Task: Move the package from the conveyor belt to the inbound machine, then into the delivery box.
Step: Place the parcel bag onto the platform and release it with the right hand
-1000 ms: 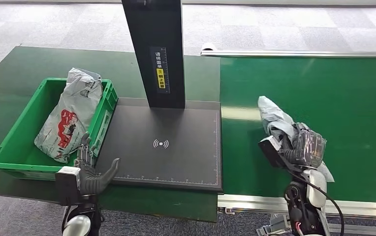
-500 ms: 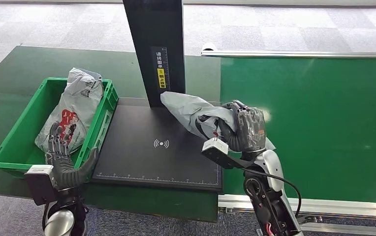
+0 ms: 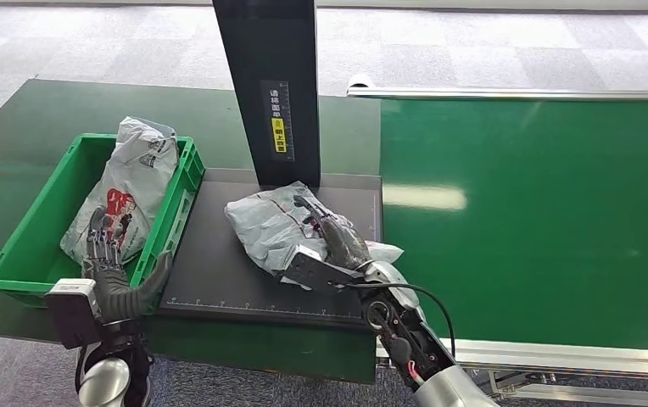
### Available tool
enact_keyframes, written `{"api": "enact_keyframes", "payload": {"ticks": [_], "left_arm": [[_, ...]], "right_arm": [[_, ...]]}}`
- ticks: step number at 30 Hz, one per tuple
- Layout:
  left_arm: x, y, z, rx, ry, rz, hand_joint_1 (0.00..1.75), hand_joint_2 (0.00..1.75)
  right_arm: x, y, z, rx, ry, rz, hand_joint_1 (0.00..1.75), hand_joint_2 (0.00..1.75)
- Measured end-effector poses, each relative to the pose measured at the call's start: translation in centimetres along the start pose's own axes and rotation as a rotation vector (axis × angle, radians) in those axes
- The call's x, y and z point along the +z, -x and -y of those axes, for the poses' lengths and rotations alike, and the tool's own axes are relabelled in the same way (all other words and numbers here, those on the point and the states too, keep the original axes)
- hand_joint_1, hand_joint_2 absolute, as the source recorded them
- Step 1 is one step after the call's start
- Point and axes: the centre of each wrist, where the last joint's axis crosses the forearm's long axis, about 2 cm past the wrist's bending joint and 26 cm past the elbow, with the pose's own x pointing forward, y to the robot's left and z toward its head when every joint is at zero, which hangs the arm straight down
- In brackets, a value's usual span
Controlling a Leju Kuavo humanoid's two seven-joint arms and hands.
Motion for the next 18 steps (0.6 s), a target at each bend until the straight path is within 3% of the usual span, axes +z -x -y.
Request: {"api": "enact_keyframes", "payload": {"ticks": [3, 7, 11, 18], "left_arm": [[0.1, 0.0, 0.1, -0.026, 0.024, -0.006, 0.0, 1.75], [0.7, 0.0, 0.6, -0.106, 0.13, -0.006, 0.0, 1.75], [1.6, 0.2, 1.4, -0.12, 0.213, -0.022, 0.0, 1.75], [2.4, 0.8, 2.6, -0.094, 0.278, -0.059, 0.0, 1.75]], "right_arm": [[0.3, 0.2, -0.5, -0.087, -0.007, 0.019, 0.0, 1.75], [1.5, -0.7, -1.0, -0.446, 0.007, 0.14, 0.0, 1.75], [3.2, -2.5, 0.1, -0.715, 0.096, 0.308, 0.0, 1.75], [6.3, -3.5, 4.6, -0.809, 0.267, 0.474, 0.0, 1.75]]}}
